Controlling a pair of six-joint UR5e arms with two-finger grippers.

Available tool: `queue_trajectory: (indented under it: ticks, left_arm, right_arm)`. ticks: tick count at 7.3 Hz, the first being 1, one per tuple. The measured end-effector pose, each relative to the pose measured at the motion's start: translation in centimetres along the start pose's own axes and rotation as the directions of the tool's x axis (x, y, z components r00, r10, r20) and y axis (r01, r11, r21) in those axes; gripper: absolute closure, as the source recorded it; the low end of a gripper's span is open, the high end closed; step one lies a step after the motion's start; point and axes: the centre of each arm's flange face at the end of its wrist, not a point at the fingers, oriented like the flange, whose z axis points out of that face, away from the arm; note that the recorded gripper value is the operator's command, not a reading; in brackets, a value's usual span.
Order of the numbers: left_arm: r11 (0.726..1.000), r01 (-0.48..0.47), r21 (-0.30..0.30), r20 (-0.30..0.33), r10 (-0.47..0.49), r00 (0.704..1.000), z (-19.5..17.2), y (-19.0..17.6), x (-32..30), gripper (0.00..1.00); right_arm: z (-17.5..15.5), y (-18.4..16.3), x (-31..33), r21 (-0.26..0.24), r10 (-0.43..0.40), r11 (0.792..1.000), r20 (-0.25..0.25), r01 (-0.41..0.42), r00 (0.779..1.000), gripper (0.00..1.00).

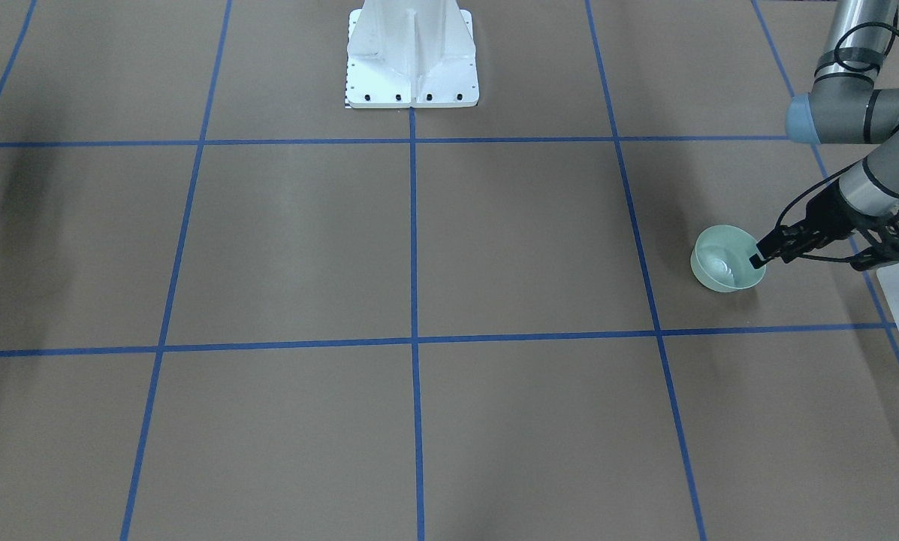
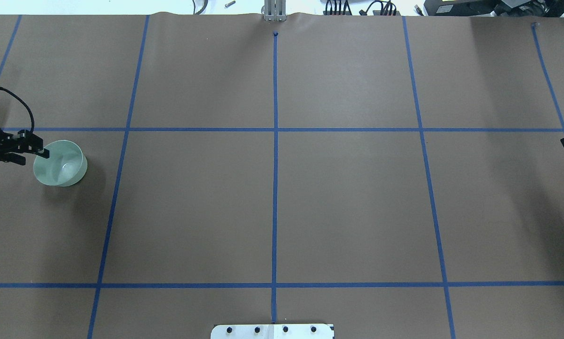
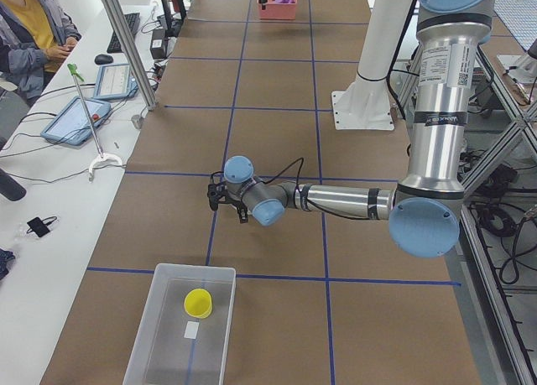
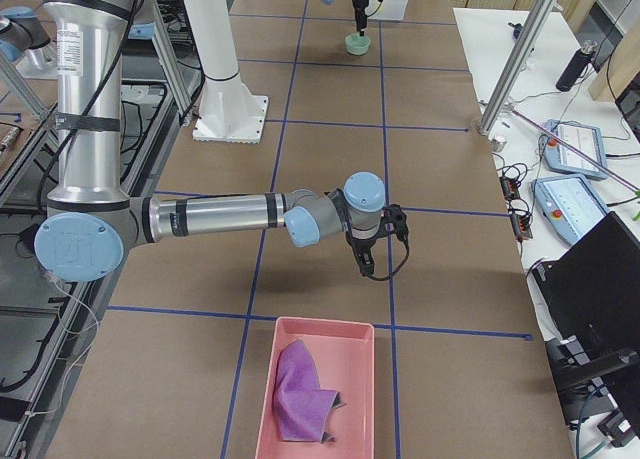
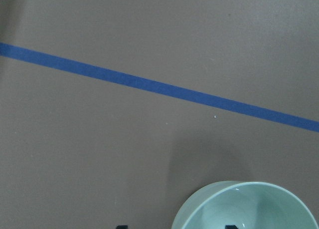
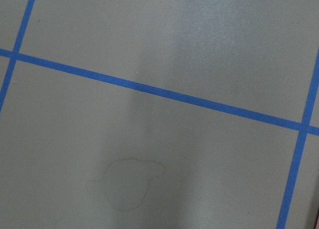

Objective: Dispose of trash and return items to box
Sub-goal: 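Lift the green bowl with the left gripper and carry it off the table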

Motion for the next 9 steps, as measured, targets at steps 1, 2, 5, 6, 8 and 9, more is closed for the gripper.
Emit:
queue_trajectory:
  ticks: [1, 2, 5, 6, 8, 9]
  left_arm:
    - [1.0, -0.005, -0.008, 0.001, 0.005, 1.0, 0.3, 0.4, 0.1, 0.79]
    - [1.0, -0.009, -0.013, 0.003, 0.009, 1.0, 0.6, 0.7, 0.1, 1.0]
    - [1.0, 0.015, -0.022, 0.002, -0.015, 1.0, 1.0, 1.1, 0.5, 1.0]
    - [0.999, 0.013, -0.041, -0.014, -0.014, 1.0, 0.8, 1.4, 0.9, 1.0]
    - [0.998, 0.037, -0.058, -0.103, -0.042, 0.994, -4.2, -1.0, -0.1, 1.0]
    - [0.999, 0.028, -0.037, -0.13, -0.032, 0.991, -7.4, -3.6, -2.8, 1.0]
  right_arm:
    - [0.1, 0.0, 0.1, -0.002, 0.001, 1.0, 0.0, -0.001, 1.0, 0.0]
    - [0.2, 0.0, 0.1, -0.004, 0.001, 1.0, 0.0, -0.001, 1.0, 0.0]
    - [0.3, 0.1, 0.1, -0.007, 0.003, 1.0, 0.002, -0.003, 1.0, 0.0]
    - [0.3, 0.1, 0.1, -0.007, 0.002, 1.0, 0.002, -0.002, 1.0, 0.0]
    - [0.4, 0.0, 0.1, -0.007, 0.001, 1.0, 0.002, -0.001, 1.0, 0.0]
    - [0.4, 0.0, 0.0, -0.008, 0.001, 1.0, 0.002, -0.001, 1.0, 0.0]
